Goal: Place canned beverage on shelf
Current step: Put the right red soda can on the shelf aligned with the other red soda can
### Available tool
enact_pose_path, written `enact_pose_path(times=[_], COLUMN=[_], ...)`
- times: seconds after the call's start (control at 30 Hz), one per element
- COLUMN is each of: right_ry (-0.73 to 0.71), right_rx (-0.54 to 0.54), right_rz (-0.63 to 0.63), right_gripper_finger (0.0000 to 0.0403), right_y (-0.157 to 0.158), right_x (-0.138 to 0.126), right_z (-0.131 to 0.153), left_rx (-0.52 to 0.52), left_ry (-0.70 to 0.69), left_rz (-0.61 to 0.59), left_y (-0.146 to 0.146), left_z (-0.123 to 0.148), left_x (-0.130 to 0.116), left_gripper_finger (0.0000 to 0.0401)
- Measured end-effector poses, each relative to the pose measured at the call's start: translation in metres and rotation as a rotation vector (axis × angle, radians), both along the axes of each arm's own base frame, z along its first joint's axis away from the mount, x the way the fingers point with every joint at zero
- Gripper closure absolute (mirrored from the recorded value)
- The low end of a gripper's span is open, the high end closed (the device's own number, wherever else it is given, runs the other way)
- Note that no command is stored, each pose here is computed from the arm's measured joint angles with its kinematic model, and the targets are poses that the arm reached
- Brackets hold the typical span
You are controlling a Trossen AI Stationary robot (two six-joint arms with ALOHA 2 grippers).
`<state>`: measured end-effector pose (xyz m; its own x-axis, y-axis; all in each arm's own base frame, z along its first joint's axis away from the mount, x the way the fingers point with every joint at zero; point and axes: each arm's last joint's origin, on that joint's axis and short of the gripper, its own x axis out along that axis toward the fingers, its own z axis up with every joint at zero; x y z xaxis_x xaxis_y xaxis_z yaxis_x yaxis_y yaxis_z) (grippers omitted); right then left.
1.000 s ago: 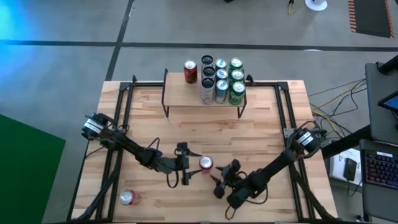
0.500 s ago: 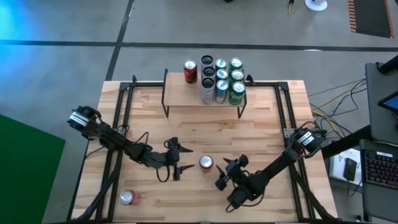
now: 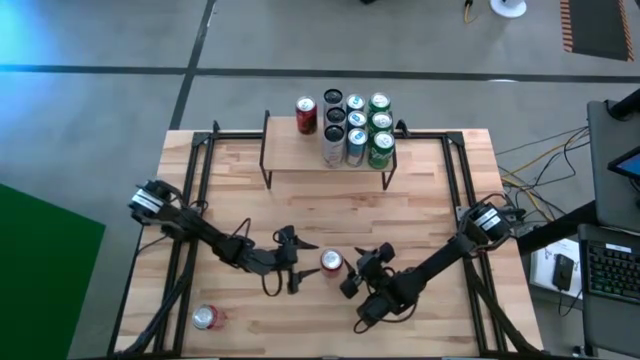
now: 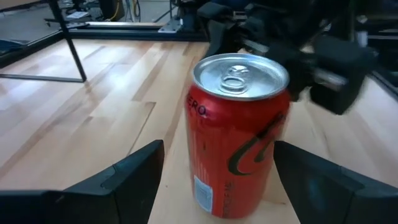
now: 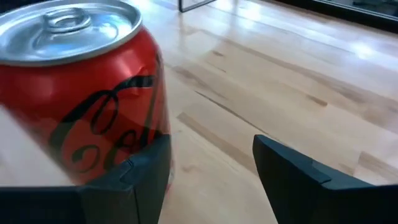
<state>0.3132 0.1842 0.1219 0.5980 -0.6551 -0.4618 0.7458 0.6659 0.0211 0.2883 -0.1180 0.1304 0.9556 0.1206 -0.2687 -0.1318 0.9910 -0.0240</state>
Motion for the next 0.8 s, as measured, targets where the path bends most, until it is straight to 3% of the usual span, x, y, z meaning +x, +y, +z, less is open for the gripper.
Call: enact_pose_path(times=[0.2,0.47,0.8], right_ry=[-0.005,-0.037,-0.053], right_rx=[0.02,0.089,0.079], right_rz=[0.04,0.078,0.169], right_gripper_finger=[0.0184,0.0184,0.0184], right_y=[0.004,0.017,0.029], right_x=[0.003,0.001,0.011], right_z=[0.0,0.0,0.007], left_rx=[-0.006,0.023,0.018], left_ry=[0.003,0.021,0.019], left_rz=[0.0,0.069,0.105], left_y=[0.004,0.014,0.021], left_z=[-0.001,-0.005,-0.005], left_x=[0.007,-0.001,-0.011], left_gripper_finger=[0.0113,0.0113,0.0113])
